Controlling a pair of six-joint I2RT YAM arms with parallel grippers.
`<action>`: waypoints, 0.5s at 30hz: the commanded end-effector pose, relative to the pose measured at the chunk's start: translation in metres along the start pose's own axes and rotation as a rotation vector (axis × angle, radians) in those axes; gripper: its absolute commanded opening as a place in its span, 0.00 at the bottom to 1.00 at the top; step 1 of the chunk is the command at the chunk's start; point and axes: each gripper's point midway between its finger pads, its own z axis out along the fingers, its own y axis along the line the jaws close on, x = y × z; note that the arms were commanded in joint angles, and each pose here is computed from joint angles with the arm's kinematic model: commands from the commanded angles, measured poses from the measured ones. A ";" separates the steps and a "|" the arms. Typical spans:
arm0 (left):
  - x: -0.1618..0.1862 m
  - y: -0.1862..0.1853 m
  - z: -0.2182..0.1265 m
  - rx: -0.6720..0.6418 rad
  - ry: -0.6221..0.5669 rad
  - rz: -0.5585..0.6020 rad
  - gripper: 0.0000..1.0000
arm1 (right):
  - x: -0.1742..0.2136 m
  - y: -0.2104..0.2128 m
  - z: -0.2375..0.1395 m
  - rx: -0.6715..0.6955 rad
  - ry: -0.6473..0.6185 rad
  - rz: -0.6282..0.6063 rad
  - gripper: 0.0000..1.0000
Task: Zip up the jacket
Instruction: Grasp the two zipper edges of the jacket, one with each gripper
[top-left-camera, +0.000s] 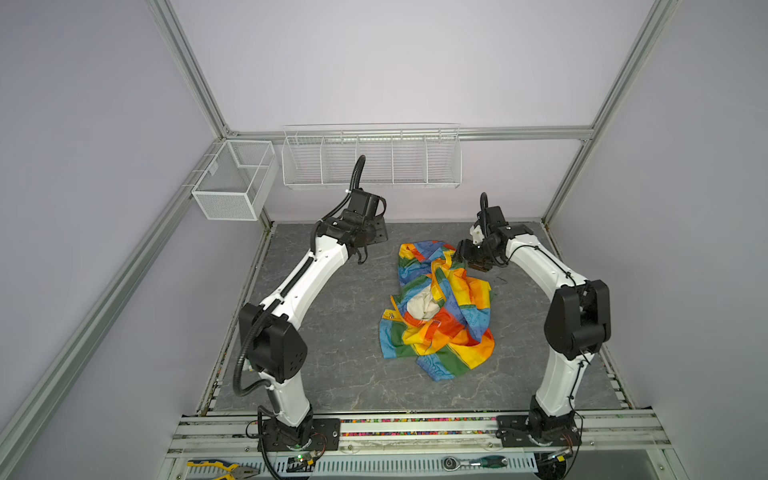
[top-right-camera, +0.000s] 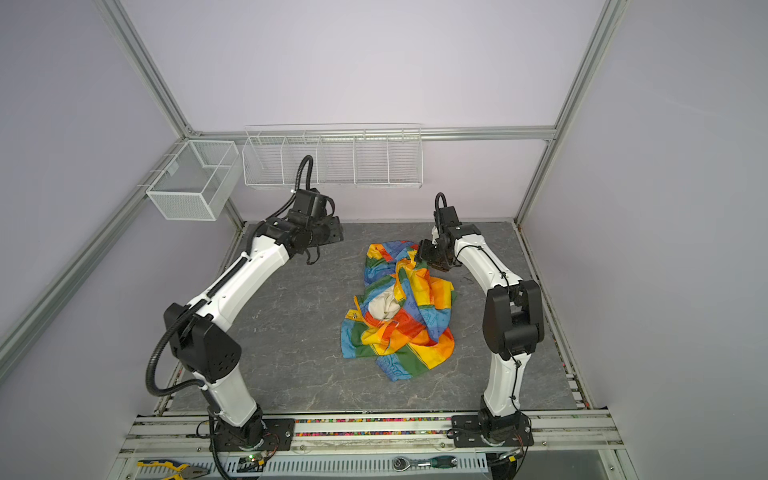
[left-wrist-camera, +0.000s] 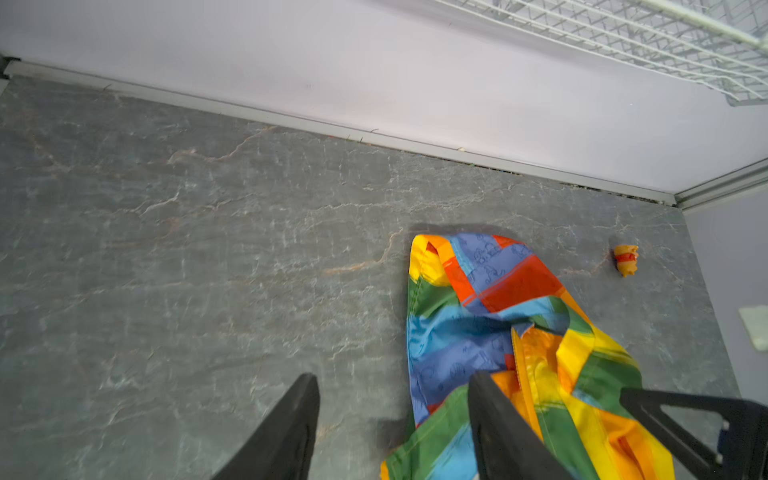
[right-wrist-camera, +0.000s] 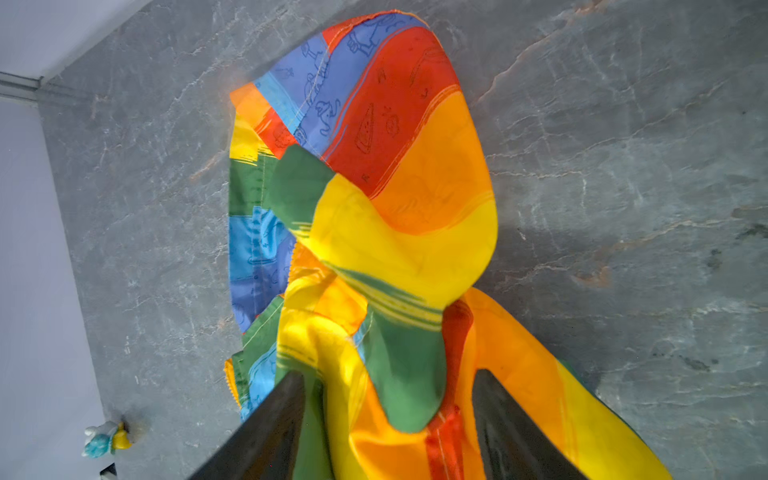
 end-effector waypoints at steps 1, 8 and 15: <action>0.040 0.002 -0.013 0.079 0.087 -0.064 0.59 | 0.007 0.001 -0.039 0.009 -0.061 -0.045 0.75; 0.147 0.011 -0.002 0.249 0.254 -0.323 0.59 | 0.051 -0.008 -0.064 0.008 -0.059 -0.064 0.80; 0.199 -0.002 0.029 0.352 0.364 -0.425 0.58 | 0.088 0.023 -0.062 0.015 -0.010 -0.176 0.79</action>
